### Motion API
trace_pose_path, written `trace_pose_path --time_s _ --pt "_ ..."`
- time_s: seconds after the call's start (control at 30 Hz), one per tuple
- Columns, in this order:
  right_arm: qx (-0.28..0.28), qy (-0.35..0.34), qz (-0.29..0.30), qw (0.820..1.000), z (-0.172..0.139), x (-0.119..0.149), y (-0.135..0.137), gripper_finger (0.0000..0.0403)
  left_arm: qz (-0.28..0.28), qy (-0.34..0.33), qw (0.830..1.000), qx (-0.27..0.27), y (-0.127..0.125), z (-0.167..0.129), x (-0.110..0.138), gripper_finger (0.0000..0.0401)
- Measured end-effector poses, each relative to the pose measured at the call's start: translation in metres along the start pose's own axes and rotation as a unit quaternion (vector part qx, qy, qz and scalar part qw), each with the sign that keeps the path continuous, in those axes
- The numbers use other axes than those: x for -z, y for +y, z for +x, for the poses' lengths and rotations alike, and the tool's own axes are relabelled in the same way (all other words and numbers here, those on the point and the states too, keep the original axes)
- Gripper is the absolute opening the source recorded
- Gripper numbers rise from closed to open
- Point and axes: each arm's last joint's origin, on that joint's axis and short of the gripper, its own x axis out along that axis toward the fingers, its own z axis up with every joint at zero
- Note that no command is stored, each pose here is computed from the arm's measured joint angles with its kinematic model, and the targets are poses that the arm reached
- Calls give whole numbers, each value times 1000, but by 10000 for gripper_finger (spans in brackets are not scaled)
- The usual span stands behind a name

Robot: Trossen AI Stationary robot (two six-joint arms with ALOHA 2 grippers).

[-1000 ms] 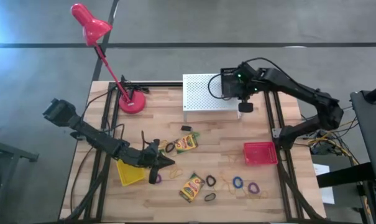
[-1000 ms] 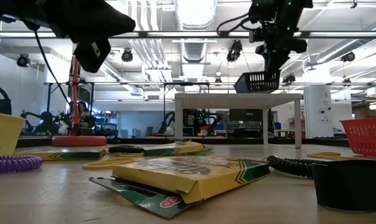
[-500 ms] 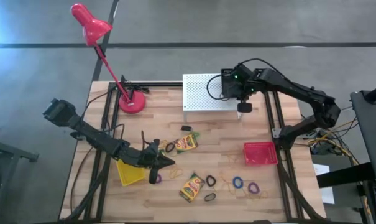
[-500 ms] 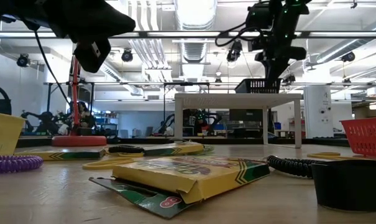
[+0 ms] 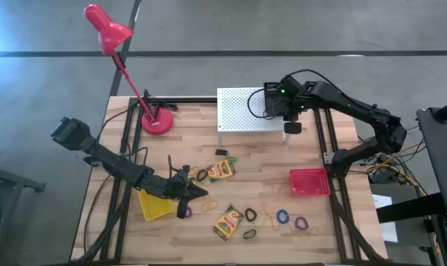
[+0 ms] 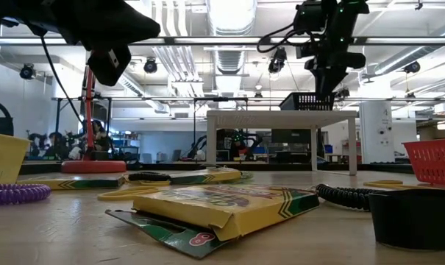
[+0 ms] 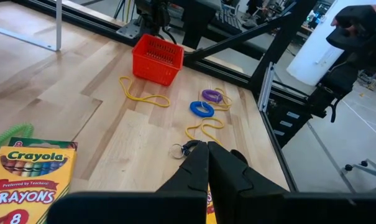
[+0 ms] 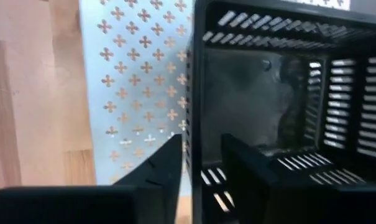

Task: Pick & Place Office Desk Supplies
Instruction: Put the red bin on the shelf

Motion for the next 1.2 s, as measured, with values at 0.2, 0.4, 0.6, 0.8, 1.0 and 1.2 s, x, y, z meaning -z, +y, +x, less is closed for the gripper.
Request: trace_pose_path --time_s 0.2,0.4,0.6,0.8,1.0,1.2 --pt "-7 -3 36 999 -29 6 14 170 0 0 1000 0 0 0 0 6" --pt "-36 -8 180 983 -62 12 53 178 0 0 1000 0 0 0 0 6" --pt "-98 -20 272 957 -80 7 122 162 1 1 1000 0 0 0 0 6" --pt "-119 -6 317 941 -77 14 203 151 2 1 1000 -1 0 0 0 6" --pt "-87 44 406 909 -48 40 245 162 7 4 1000 -2 1 0 1 6" --pt "-76 59 465 880 -7 50 257 206 11 7 1000 -3 1 0 2 6"
